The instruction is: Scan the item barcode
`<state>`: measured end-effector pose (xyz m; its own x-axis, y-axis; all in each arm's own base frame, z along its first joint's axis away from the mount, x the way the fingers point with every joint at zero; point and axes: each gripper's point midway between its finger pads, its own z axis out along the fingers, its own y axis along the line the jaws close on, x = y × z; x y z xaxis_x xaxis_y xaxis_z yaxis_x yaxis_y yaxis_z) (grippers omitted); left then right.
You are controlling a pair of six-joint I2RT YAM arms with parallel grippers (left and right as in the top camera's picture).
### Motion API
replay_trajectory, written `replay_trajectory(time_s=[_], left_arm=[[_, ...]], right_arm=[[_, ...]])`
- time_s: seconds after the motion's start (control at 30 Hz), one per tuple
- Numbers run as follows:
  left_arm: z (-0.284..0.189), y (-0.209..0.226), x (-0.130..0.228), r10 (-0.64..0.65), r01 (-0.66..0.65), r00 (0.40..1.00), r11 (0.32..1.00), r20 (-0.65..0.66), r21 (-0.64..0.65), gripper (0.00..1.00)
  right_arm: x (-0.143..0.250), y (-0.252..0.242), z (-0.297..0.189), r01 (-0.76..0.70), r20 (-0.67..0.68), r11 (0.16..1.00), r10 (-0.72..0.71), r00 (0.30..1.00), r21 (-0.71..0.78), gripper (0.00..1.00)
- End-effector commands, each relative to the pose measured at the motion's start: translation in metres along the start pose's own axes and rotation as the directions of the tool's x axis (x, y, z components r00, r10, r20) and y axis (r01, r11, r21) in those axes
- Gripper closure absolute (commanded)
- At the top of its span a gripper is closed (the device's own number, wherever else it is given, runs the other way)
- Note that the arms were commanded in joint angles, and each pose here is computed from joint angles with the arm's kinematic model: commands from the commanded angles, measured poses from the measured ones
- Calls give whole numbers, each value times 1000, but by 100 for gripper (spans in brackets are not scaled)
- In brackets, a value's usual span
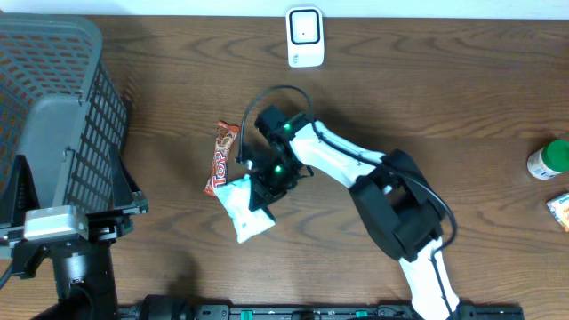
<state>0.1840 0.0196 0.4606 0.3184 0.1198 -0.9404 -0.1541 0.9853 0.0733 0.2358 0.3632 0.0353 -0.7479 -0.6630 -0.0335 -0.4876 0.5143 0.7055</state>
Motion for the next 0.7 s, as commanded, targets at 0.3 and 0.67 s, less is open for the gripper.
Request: replay_trajectory(time_s=[0.3,0.67], left_arm=[[-3,0,0,-5,5,1000,1000,7,0,2],[-3,0,0,-5,5,1000,1000,7,0,2]], right_arm=[[-11,49,-22,130,83,977,-118,990,-167,99],[-24,48,-82,50,208,990,-22,978,-135,99]])
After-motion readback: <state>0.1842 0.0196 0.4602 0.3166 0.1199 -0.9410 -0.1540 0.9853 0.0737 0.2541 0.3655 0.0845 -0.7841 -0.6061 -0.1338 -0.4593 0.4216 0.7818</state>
